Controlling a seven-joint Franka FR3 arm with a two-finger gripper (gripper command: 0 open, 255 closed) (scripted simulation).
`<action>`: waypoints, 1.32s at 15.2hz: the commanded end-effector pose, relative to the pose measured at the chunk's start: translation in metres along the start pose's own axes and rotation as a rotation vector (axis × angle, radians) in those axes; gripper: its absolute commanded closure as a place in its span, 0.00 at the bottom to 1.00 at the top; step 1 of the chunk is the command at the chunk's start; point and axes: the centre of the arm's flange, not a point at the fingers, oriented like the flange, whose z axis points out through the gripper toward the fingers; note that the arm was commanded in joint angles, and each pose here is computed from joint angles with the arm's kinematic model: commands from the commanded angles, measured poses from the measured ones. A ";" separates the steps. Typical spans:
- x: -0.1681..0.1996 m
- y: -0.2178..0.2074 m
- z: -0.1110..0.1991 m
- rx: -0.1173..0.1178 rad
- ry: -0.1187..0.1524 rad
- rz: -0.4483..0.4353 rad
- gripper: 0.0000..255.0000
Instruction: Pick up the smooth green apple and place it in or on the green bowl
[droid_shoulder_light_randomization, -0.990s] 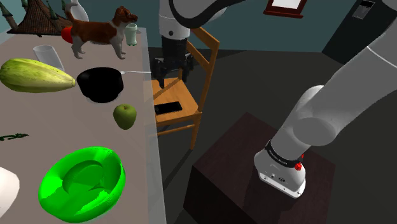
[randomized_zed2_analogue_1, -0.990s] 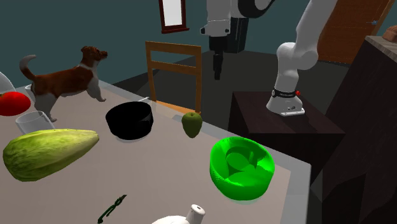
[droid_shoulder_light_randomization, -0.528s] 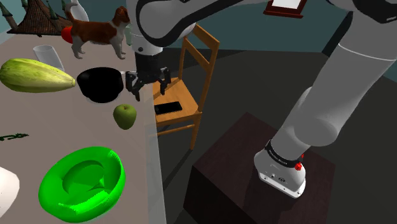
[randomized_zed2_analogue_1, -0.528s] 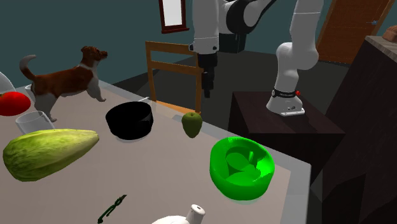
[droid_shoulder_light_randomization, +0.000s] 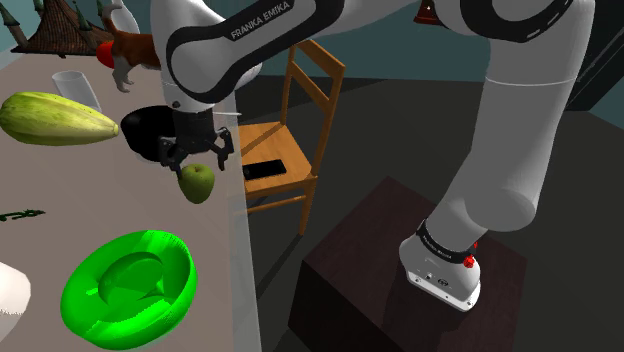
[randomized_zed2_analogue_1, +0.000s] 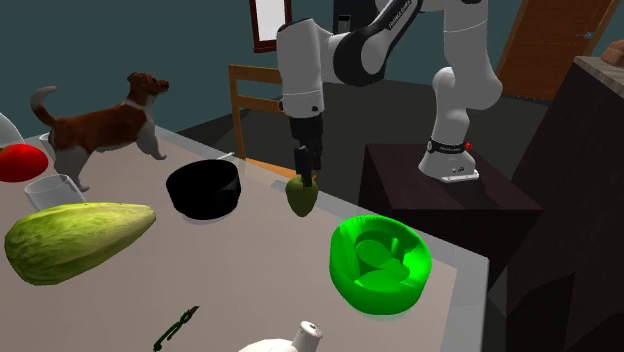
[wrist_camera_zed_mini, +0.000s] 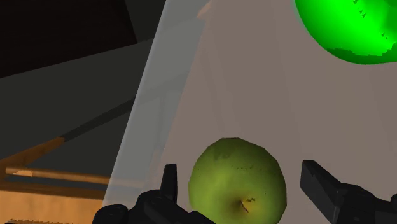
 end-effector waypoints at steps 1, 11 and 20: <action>0.004 -0.005 0.012 0.002 -0.002 0.003 0.00; 0.004 -0.005 0.041 0.002 -0.002 0.003 0.00; 0.004 -0.006 0.041 0.002 -0.002 0.003 1.00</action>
